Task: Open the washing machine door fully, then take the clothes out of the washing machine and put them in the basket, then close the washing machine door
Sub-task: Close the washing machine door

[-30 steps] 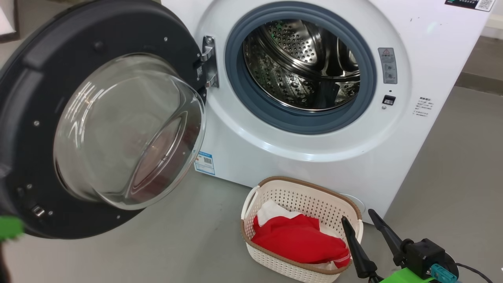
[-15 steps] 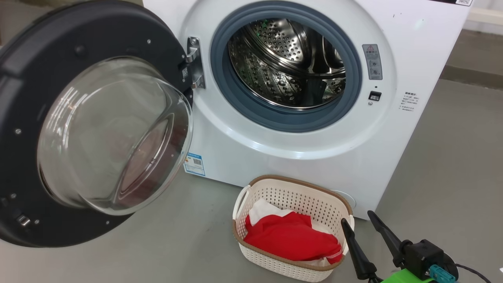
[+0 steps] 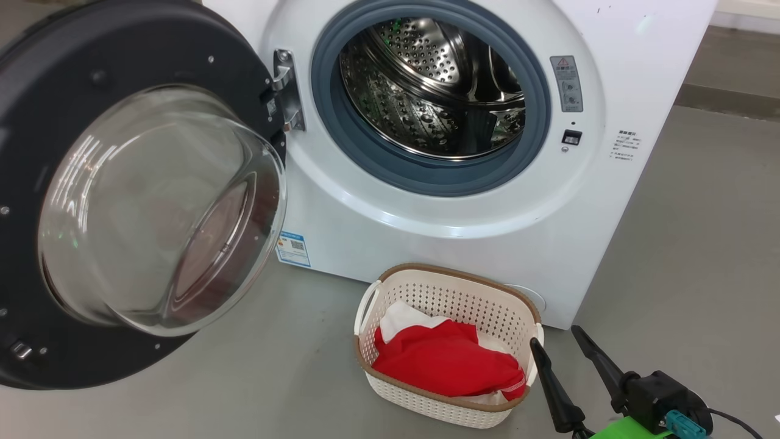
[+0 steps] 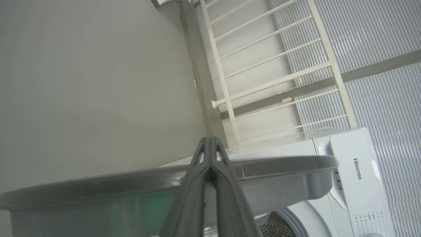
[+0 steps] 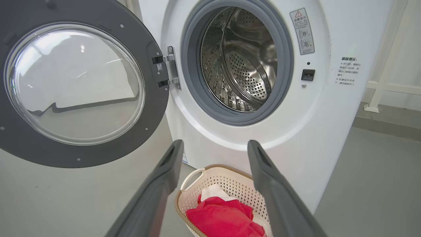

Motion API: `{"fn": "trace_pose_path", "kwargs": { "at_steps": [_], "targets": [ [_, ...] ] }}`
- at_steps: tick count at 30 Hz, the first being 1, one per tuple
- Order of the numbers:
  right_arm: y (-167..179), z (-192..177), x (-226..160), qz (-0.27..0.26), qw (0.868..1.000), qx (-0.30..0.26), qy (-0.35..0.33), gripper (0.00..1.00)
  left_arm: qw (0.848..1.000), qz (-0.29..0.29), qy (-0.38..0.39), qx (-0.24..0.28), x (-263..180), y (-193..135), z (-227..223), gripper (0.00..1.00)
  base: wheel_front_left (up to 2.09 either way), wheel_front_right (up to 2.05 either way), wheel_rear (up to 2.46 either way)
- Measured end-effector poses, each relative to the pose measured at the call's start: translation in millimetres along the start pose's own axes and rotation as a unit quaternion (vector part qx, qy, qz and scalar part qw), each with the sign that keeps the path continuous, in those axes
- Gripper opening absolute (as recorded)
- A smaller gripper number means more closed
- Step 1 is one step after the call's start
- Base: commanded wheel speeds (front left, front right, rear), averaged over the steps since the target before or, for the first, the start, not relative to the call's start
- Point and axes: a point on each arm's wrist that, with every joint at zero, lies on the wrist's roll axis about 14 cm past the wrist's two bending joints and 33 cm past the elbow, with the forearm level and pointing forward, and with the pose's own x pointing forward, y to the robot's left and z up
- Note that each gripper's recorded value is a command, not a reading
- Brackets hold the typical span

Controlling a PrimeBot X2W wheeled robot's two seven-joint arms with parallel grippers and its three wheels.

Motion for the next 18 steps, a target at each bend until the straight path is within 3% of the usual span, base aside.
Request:
{"fn": "trace_pose_path", "kwargs": {
  "at_steps": [9,18],
  "targets": [
    [1.6,-0.9,2.4,0.006,1.000,-0.009,0.001,1.00,0.999,-0.010,0.049,-0.021,-0.8,-1.6,-10.2,0.00,0.00,0.00,0.00],
    [6.0,4.5,8.5,0.014,1.000,-0.009,-0.006,1.00,0.996,-0.040,0.083,-0.008,-8.8,-5.2,-19.7,0.00,0.00,0.00,0.00]
  ]
}}
